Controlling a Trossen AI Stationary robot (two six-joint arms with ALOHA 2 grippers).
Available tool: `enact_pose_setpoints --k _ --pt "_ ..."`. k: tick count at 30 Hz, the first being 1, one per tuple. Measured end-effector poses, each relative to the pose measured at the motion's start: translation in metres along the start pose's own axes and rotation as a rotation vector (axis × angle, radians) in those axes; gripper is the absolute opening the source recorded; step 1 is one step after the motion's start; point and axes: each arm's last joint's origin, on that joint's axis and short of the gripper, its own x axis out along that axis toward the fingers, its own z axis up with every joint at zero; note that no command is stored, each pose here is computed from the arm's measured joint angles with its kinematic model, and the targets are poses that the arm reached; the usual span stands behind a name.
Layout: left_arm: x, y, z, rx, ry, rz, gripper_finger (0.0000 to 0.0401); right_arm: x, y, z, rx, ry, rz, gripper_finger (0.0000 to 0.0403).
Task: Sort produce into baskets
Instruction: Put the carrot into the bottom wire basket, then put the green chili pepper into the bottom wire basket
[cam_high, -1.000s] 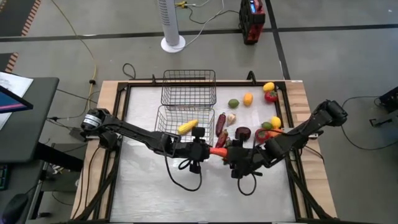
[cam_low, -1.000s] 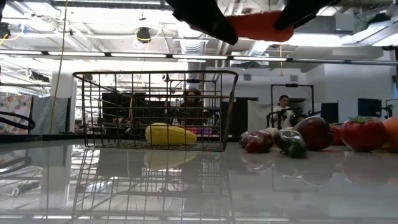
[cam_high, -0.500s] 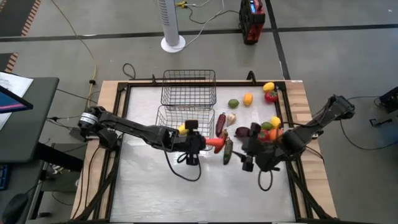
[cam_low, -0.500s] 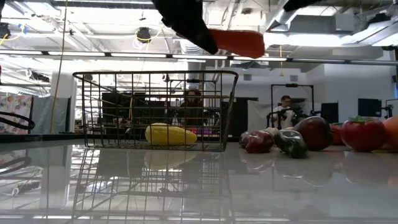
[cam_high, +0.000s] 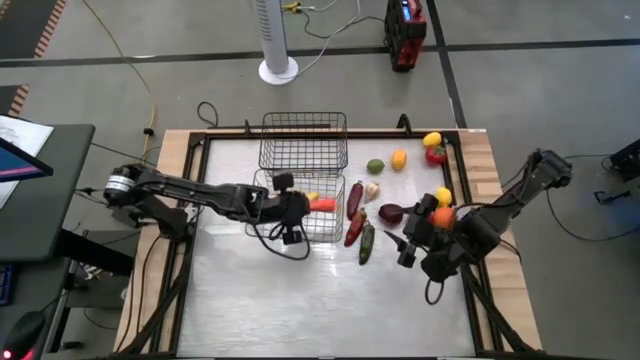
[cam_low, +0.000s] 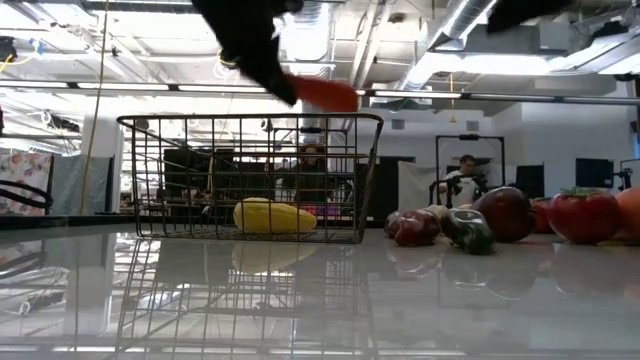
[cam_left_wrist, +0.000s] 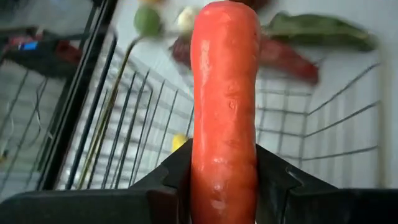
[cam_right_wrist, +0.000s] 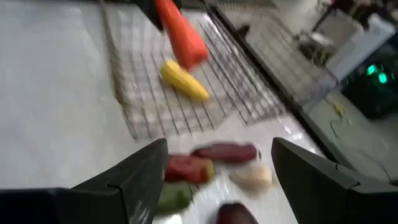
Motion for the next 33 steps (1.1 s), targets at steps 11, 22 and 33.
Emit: enact_pose_setpoints --k 11,22,33 --pt "0.021 0.02 -0.03 -0.194 0.126 -0.096 0.0116 0.025 -0.016 -0.054 0.267 0.152 0.13 0.0315" --pt "0.019 0.022 -0.028 -0.206 0.108 -0.048 0.024 0.072 0.032 -0.058 0.34 0.206 0.165 0.0315" --pt "-0.027 0.026 -0.019 -0.221 -0.066 0.056 0.0267 0.117 0.067 -0.067 0.412 0.293 0.011 0.0315"
